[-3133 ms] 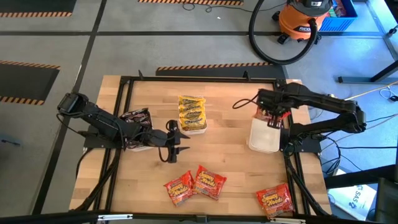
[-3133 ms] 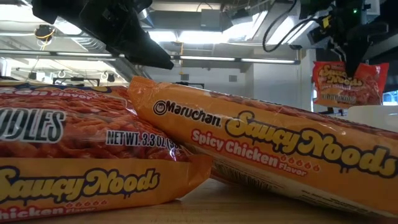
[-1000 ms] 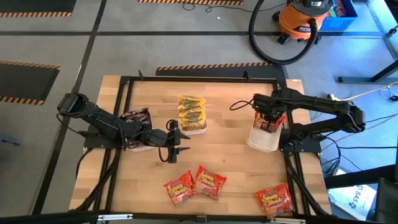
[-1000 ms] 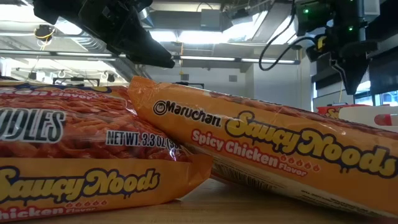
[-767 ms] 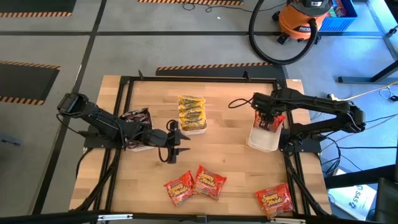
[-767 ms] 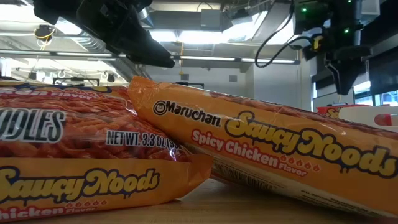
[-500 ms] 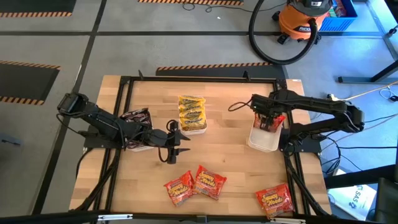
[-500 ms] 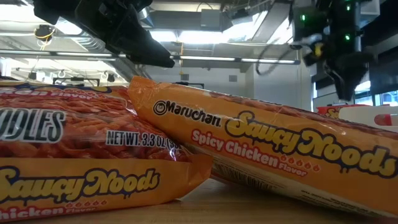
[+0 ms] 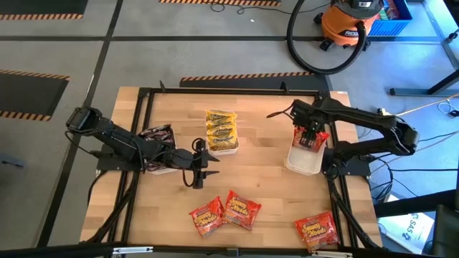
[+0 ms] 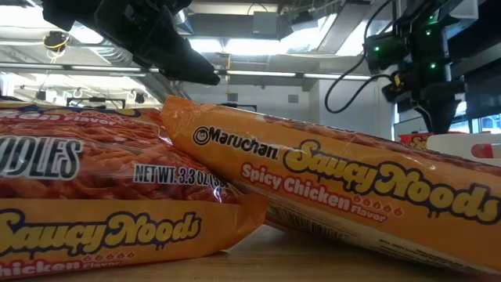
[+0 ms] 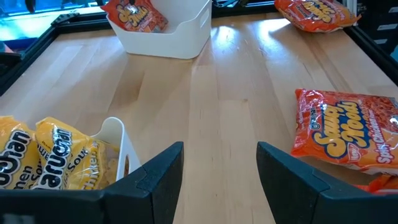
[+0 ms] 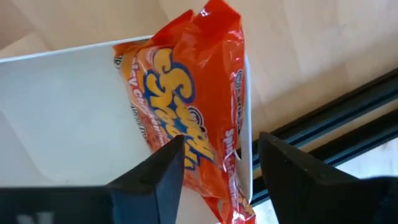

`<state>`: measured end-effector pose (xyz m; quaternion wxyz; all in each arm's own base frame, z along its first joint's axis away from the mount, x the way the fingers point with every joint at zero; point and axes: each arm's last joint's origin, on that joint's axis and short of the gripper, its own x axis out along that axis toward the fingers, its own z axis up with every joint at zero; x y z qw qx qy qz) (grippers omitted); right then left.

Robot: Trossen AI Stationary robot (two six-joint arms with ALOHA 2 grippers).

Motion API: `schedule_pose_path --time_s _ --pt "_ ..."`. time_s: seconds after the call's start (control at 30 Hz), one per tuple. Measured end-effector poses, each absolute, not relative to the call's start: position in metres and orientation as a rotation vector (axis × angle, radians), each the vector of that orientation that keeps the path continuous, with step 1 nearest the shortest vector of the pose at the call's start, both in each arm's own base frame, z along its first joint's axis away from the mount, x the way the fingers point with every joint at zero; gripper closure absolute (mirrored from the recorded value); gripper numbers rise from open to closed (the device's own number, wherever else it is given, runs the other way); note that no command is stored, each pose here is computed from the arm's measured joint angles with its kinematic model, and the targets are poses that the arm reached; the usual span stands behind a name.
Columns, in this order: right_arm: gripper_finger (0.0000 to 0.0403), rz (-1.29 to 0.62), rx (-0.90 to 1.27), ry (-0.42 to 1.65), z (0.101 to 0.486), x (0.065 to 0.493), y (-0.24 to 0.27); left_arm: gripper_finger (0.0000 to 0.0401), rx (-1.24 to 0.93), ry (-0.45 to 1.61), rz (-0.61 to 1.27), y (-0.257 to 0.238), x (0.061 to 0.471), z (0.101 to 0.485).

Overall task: Sort Maruchan noodles
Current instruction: Put the top right orange noodle pack into the right white bin

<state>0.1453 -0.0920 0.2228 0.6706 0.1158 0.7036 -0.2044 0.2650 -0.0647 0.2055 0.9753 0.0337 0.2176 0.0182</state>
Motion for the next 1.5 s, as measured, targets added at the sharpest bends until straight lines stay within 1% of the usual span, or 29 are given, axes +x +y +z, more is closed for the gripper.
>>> schedule_pose_path --time_s 0.1,0.3,0.47,0.53,0.67,0.9,1.07,1.2,1.4,1.5 --pt "0.0247 -0.436 0.279 1.599 0.22 0.147 -0.093 0.0205 0.071 0.439 0.036 -0.065 0.265 0.206" --pt "0.0309 -0.4 0.278 1.628 0.213 0.153 -0.096 0.0205 0.07 0.439 0.036 -0.065 0.265 0.206" --pt "0.0377 -0.374 0.282 1.636 0.212 0.154 -0.096 0.0205 0.071 0.439 0.036 -0.065 0.265 0.206" --pt "0.0396 -0.369 0.292 1.638 0.212 0.153 -0.095 0.0205 0.076 0.439 0.035 -0.065 0.265 0.206" --pt "0.0397 -0.41 0.345 1.659 0.217 0.152 -0.093 0.0205 0.08 0.438 0.04 -0.065 0.265 0.206" --pt "0.0402 -0.489 0.295 1.69 0.235 0.158 -0.082 0.0205 0.081 0.438 0.043 -0.064 0.265 0.206" --pt "0.0402 -0.617 0.242 1.676 0.246 0.163 -0.073 0.0206 0.081 0.438 0.043 -0.064 0.265 0.206" --pt "0.0403 -0.653 0.258 1.655 0.243 0.166 -0.067 0.0206 0.081 0.438 0.043 -0.065 0.265 0.206" --pt "0.0403 -0.696 0.32 1.642 0.226 0.166 -0.067 0.0206 0.08 0.437 0.042 -0.065 0.265 0.206" --pt "0.0403 -0.735 0.318 1.637 0.226 0.165 -0.067 0.0206 0.08 0.437 0.042 -0.065 0.265 0.206"
